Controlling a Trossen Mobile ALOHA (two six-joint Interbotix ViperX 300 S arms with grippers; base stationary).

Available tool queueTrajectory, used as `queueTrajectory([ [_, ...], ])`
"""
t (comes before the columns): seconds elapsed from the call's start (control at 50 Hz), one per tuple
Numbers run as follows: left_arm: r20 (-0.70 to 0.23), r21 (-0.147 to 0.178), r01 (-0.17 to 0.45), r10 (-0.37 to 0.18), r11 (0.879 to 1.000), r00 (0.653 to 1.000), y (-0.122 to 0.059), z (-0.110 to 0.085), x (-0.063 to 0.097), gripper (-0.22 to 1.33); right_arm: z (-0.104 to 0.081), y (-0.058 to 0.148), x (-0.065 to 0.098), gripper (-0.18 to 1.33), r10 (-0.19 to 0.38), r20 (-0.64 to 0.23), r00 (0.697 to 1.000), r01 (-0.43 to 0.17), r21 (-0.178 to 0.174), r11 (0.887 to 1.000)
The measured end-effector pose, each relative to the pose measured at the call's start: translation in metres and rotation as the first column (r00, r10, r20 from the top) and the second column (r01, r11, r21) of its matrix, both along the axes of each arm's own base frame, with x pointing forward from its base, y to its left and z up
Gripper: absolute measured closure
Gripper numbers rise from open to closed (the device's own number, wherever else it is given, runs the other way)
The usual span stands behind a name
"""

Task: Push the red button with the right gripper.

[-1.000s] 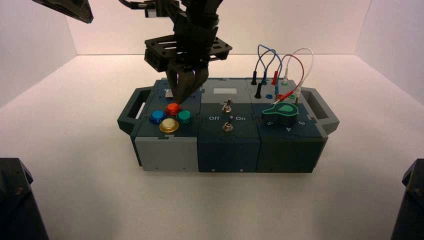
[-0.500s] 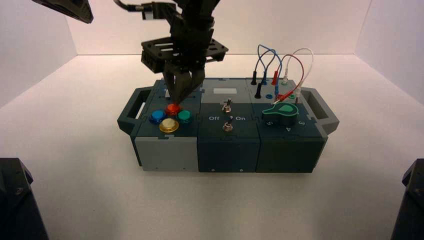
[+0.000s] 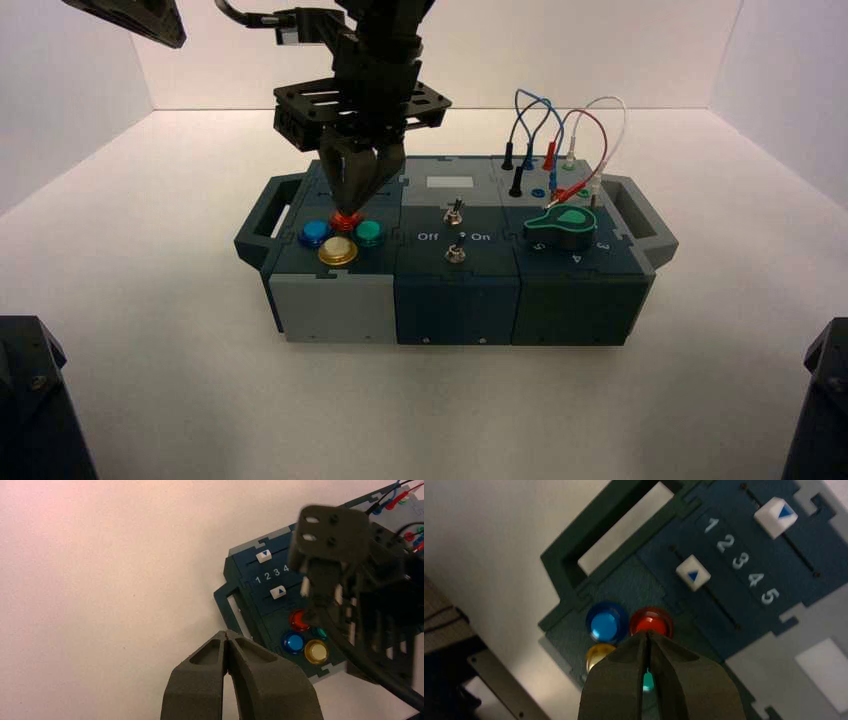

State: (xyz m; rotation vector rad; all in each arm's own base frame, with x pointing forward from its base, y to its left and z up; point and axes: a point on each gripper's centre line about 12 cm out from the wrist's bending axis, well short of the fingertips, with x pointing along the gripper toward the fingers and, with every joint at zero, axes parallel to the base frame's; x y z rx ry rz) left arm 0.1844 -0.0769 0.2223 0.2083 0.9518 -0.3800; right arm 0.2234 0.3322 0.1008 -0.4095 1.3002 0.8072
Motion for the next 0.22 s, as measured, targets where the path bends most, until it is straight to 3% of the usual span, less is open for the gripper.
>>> queueTrajectory([
  [0.14,0.006,-0.001,-0.015,0.015,1.0,1.0,0.003,0.0,0.002,1.28,0.019,-0.003,-0.003,1.29,0.028,0.02,0.999,-0.028,-0.001,1.0],
  [0.22,0.007,0.0,-0.032,0.032,1.0,0.999,0.006,0.0,0.003,1.28,0.04,-0.004,-0.003,1.29,0.031,0.051,0.998,-0.033,0.03,0.999],
])
